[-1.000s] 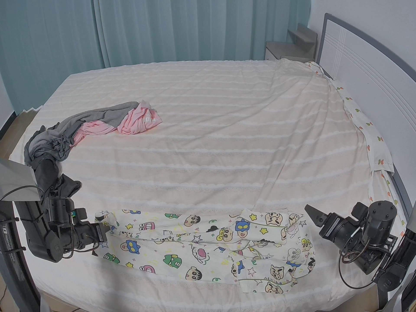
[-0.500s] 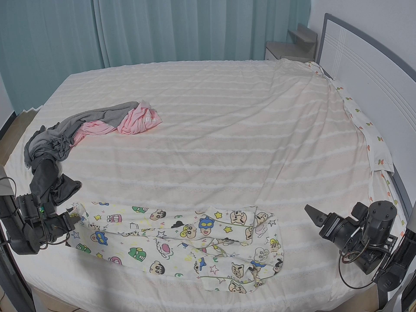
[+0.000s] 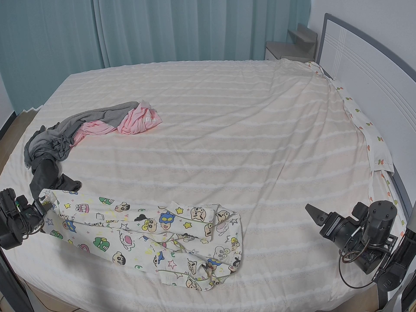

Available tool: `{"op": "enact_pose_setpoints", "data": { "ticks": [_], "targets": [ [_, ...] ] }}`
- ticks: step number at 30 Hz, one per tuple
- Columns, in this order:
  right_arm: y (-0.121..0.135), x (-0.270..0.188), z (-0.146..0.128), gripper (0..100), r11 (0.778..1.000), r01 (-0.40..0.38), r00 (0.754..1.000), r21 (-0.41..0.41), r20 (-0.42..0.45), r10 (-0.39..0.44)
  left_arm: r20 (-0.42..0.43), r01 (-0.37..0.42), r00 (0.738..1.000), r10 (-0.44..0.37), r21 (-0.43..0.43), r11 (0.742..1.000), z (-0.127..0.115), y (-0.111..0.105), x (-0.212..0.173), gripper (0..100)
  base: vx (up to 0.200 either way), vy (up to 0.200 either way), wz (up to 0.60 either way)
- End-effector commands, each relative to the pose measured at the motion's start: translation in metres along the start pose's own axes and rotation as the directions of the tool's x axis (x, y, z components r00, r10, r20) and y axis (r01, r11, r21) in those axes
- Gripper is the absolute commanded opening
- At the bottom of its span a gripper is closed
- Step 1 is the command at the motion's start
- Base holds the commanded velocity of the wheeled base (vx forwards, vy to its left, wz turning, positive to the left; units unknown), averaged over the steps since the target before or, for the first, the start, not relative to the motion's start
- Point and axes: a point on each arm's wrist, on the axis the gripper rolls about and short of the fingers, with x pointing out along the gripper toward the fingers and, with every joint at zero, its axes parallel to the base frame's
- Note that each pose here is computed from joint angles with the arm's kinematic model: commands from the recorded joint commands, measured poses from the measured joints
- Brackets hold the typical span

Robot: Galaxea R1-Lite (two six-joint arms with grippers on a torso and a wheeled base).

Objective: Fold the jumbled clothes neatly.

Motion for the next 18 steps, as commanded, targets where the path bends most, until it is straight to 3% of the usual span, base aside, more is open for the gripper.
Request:
{"op": "enact_pose_setpoints", "data": {
  "ticks": [1,8,11,12,13,18],
  "targets": [
    [-0.002,-0.003,-0.001,100,1.0,0.0,1.0,-0.002,-0.004,0.0,-0.006,0.03,1.0,-0.03,0.024,0.999,-0.001,-0.017,-0.003,0,0.0,0.0,0.0],
    [-0.002,-0.002,-0.001,100,1.0,0.001,1.0,-0.002,-0.005,-0.001,-0.083,0.146,0.987,-0.137,0.113,0.983,-0.025,-0.082,-0.01,0,0.0,0.0,0.0],
    [-0.002,-0.002,-0.001,100,1.0,0.0,1.0,-0.001,-0.006,0.0,-0.121,0.185,0.979,-0.164,0.192,0.964,-0.05,-0.128,-0.011,0,0.0,0.0,0.0],
    [-0.002,-0.002,-0.001,100,1.0,0.001,1.0,-0.001,-0.005,-0.001,-0.123,0.185,0.979,-0.164,0.195,0.963,-0.051,-0.13,-0.011,0,0.0,0.0,0.0],
    [-0.002,-0.002,-0.001,100,1.0,0.0,1.0,-0.001,-0.006,0.0,-0.143,0.217,0.972,-0.187,0.229,0.949,-0.063,-0.151,-0.012,0,0.0,0.0,0.0],
    [-0.002,-0.002,-0.001,100,1.0,-0.001,1.0,-0.001,-0.007,0.001,-0.201,0.302,0.948,-0.246,0.333,0.893,-0.107,-0.213,-0.015,0,0.0,0.0,0.0]
  ]
}}
